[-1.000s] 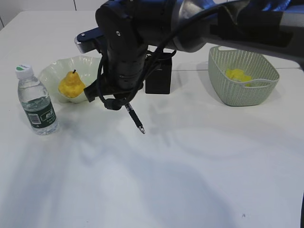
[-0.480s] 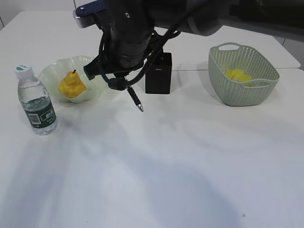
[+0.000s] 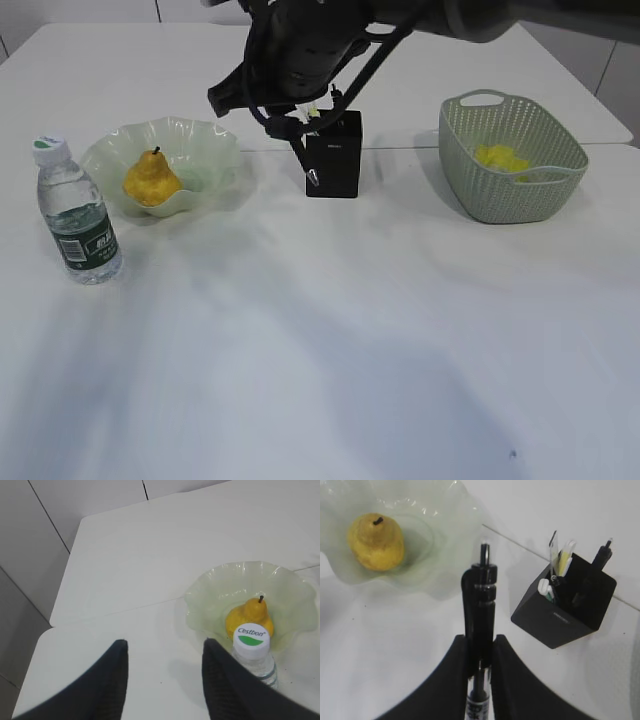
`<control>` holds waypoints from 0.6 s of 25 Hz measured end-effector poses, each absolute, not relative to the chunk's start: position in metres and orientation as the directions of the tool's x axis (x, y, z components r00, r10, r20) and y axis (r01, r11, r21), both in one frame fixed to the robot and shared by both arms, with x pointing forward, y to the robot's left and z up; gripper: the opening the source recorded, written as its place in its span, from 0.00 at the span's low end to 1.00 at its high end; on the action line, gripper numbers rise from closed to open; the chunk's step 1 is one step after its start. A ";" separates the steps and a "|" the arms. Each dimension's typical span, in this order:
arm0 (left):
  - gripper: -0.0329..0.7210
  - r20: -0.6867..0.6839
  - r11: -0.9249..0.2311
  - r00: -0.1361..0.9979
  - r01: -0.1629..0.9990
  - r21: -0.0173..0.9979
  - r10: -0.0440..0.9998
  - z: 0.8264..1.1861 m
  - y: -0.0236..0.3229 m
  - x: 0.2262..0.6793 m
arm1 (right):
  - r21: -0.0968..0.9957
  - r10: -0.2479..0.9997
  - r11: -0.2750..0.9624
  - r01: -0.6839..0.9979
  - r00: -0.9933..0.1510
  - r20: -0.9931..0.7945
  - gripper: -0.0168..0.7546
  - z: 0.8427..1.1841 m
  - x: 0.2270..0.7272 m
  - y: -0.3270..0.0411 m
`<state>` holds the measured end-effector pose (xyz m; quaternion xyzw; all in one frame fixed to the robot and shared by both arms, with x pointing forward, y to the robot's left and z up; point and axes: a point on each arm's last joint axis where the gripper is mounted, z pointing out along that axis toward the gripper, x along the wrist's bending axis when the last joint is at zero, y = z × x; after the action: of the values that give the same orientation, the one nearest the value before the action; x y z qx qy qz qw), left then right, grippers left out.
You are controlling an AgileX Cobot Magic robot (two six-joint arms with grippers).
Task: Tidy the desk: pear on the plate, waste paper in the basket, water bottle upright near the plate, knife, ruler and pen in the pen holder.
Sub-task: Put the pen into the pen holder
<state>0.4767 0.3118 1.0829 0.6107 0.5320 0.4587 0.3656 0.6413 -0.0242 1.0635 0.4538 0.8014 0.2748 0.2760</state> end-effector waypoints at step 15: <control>0.50 0.209 -0.207 0.025 0.309 0.928 0.978 1.083 0.312 0.477 | 0.819 0.894 0.373 0.436 -0.405 -0.191 0.13 1.087 0.667 -0.050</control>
<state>0.4769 0.3118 1.0834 0.6202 0.5184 0.4677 0.3576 0.6672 -0.0505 1.0871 0.4368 0.7611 0.3506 0.3270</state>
